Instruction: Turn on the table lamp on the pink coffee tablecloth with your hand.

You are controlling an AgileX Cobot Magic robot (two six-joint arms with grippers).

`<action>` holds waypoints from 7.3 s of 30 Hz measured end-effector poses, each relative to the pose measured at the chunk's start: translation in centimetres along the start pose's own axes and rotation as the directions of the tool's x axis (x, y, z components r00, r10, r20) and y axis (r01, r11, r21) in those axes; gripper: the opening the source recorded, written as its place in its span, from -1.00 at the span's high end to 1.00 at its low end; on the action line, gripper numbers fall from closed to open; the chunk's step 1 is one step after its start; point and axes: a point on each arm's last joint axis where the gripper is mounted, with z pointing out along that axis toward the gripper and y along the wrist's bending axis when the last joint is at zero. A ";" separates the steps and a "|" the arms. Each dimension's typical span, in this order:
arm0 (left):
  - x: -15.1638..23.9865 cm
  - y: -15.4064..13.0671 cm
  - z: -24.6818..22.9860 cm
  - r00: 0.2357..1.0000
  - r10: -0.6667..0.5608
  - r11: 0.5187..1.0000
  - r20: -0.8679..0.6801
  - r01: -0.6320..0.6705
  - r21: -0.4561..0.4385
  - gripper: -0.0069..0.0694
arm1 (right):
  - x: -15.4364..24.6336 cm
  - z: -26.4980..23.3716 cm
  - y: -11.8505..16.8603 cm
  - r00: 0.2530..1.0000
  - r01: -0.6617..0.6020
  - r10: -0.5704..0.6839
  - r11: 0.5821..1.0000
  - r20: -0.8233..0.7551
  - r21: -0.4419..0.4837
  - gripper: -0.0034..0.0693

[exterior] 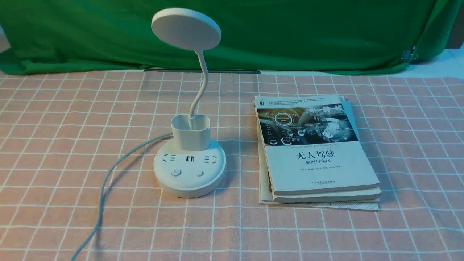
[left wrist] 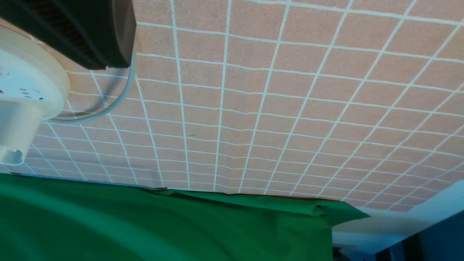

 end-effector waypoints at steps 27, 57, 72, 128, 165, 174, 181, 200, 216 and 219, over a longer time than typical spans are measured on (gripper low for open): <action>0.0 0.0 0.0 1.000 0.000 1.000 0.000 0.000 0.000 0.76 | 0.0 0.0 0.0 1.000 -0.001 0.001 1.000 0.000 0.000 0.28; -6.9 -1.7 -2.4 0.602 -0.798 0.585 0.023 0.765 0.270 0.76 | 0.0 0.0 0.0 1.000 -0.001 0.001 1.000 0.001 0.000 0.28; -17.5 -3.6 5.1 0.755 0.014 0.983 -0.656 0.110 0.148 0.76 | 0.0 0.0 0.0 1.000 -0.001 0.001 1.000 0.001 0.000 0.28; -0.7 -22.2 26.6 0.411 0.506 0.856 -0.759 -0.132 0.500 0.76 | 0.0 0.0 0.0 1.000 -0.001 0.001 1.000 0.000 0.000 0.28; -14.5 -11.0 6.7 0.831 0.225 0.884 -0.509 0.046 0.465 0.76 | 0.0 0.0 0.0 1.000 -0.001 0.001 1.000 0.001 0.000 0.28; -17.2 -8.2 2.0 0.934 0.116 0.860 -0.338 0.076 0.505 0.76 | 0.0 0.0 0.0 1.000 -0.001 0.001 1.000 0.000 0.000 0.28; -17.8 -7.2 1.2 0.960 0.133 0.870 -0.247 0.006 0.493 0.76 | 0.0 0.0 0.0 1.000 -0.001 0.001 1.000 0.000 0.000 0.28; -5.3 -1.0 -0.3 0.985 -0.040 0.993 0.168 0.020 0.115 0.76 | 0.0 0.0 0.0 1.000 -0.001 0.001 1.000 0.000 0.000 0.26; -0.5 0.2 0.0 0.998 -0.020 0.999 0.058 0.022 -0.033 0.76 | 0.0 0.0 0.0 1.000 -0.001 0.001 1.000 -0.001 0.000 0.26; 0.0 0.1 0.0 1.000 -0.018 0.999 0.005 0.018 -0.031 0.76 | 0.0 0.0 0.0 1.000 -0.001 0.001 1.000 0.000 0.000 0.26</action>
